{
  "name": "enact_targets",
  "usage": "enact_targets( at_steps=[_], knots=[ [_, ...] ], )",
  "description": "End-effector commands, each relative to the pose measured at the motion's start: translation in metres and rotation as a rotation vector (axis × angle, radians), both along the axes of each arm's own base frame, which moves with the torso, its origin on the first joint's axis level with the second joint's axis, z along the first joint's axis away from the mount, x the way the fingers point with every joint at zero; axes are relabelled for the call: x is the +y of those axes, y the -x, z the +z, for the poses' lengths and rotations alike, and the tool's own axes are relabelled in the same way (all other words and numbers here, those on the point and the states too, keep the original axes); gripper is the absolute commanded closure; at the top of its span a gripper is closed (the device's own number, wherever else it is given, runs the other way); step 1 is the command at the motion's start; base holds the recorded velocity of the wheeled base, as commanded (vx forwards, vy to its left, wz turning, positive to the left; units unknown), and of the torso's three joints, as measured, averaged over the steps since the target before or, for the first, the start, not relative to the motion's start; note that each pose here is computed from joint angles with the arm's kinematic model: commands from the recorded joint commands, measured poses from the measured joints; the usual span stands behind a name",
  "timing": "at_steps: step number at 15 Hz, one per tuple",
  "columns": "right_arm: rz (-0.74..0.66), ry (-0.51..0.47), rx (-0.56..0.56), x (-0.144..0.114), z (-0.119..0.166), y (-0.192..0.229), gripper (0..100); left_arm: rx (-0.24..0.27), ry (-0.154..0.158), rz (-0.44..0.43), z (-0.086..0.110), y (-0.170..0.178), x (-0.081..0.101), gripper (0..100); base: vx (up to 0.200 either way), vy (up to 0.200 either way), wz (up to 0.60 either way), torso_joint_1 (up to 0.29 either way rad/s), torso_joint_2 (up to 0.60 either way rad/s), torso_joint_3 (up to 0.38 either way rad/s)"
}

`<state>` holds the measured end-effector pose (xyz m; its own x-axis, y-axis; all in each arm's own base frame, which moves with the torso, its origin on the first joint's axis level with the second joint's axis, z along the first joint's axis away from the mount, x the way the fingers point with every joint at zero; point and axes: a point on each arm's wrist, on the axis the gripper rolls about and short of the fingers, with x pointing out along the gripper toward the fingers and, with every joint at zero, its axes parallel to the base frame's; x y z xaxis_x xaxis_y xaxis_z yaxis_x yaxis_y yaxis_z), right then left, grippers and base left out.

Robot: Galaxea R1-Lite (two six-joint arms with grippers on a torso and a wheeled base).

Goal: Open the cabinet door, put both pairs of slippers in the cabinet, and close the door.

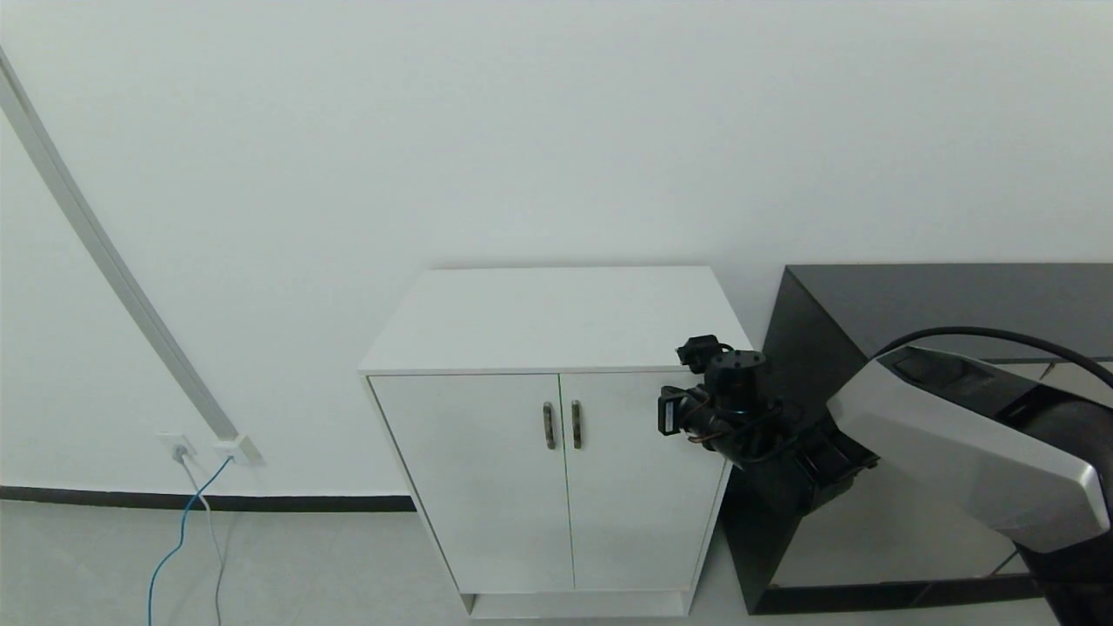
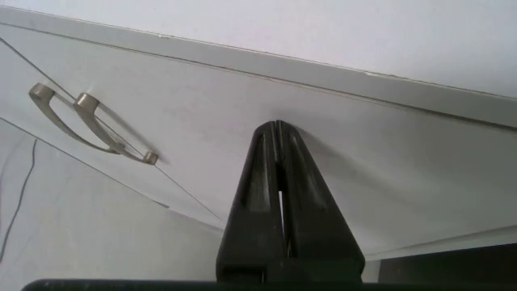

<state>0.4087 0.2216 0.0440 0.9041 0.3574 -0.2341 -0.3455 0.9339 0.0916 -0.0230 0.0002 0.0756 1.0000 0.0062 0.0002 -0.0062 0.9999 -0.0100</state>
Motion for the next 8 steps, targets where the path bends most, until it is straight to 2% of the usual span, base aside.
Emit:
enact_targets(
  at_steps=[1, 6, 8],
  knots=[
    [0.0, -0.002, -0.003, 0.0, 0.001, 0.0, 100, 0.002, 0.001, 0.0, 0.0, 0.0, 0.0, 100, 0.0, 0.0, 0.0, 0.0, 0.0, 0.0],
    [-0.002, -0.005, 0.0, -0.012, 0.017, 0.022, 100, 0.002, 0.001, -0.002, 0.0, 0.0, 0.0, 100, 0.0, 0.0, 0.0, 0.0, 0.0, 0.0],
    [-0.02, -0.011, -0.013, -0.03, 0.03, 0.043, 100, 0.002, 0.002, -0.002, 0.0, 0.0, 0.0, 100, 0.0, 0.0, 0.0, 0.0, 0.0, 0.0]
  ],
)
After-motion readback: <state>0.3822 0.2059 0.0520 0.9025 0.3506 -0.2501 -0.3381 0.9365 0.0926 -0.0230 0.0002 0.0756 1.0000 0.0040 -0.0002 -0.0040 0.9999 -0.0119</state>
